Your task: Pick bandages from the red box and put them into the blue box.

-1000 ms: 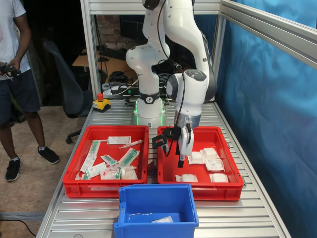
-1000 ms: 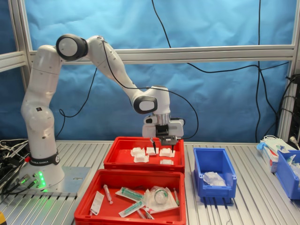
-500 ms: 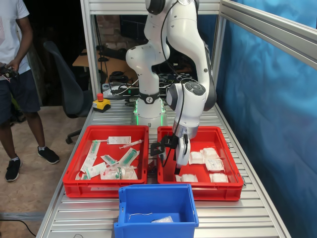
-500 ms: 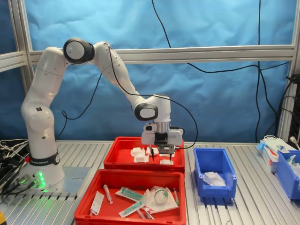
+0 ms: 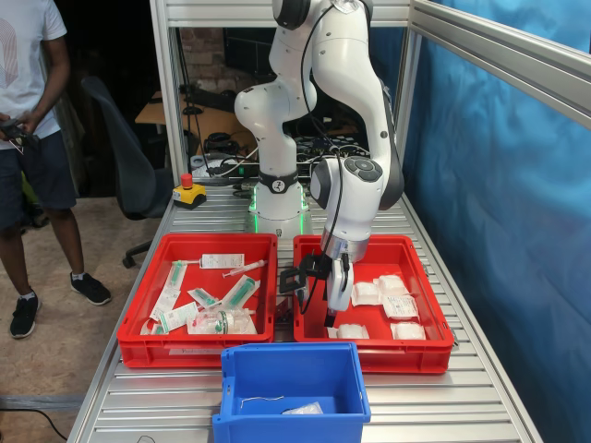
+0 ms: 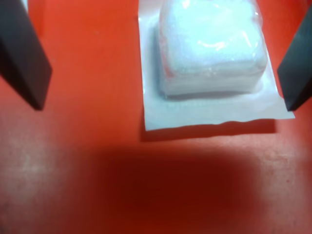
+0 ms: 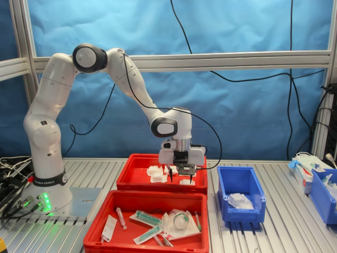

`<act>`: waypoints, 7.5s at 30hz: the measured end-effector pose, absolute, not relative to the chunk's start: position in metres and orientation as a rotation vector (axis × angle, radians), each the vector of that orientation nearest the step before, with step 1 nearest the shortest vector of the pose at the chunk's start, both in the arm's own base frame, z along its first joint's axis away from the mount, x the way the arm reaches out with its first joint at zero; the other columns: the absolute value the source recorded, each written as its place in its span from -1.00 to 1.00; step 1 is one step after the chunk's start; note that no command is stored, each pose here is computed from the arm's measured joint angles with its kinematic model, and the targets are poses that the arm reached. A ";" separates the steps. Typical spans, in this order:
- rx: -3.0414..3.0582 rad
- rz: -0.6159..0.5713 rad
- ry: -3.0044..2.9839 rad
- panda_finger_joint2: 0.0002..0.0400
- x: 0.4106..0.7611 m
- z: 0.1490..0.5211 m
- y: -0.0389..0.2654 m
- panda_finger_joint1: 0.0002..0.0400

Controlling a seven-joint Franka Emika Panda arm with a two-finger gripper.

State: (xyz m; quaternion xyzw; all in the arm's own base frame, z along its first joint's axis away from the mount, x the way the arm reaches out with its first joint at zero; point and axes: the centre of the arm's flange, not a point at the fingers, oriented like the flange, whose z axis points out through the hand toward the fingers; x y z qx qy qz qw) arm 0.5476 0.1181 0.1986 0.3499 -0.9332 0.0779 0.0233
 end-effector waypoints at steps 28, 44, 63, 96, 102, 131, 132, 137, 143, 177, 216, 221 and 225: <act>1.093 0.238 -2.888 1.00 0.550 0.196 0.125 1.00; 1.121 0.258 -2.870 1.00 0.560 0.181 0.138 1.00; 1.138 0.253 -2.867 1.00 0.561 0.179 0.146 1.00; 1.149 0.254 -2.837 1.00 0.557 0.165 0.151 1.00; 1.148 0.255 -2.836 1.00 0.556 0.164 0.151 1.00; 1.182 0.250 -2.872 1.00 0.559 0.164 0.161 1.00; 1.181 0.249 -2.875 1.00 0.559 0.164 0.162 1.00; 1.171 0.247 -2.889 1.00 0.560 0.159 0.162 1.00; 1.165 0.245 -2.890 1.00 0.559 0.155 0.162 1.00; 1.170 0.238 -2.884 1.00 0.557 0.149 0.166 1.00; 1.176 0.241 -2.895 -0.60 0.560 0.152 0.168 -0.60; 1.176 0.240 -2.895 -0.60 0.560 0.152 0.168 -0.60; 1.169 0.232 -2.887 -0.60 0.559 0.155 0.168 -0.60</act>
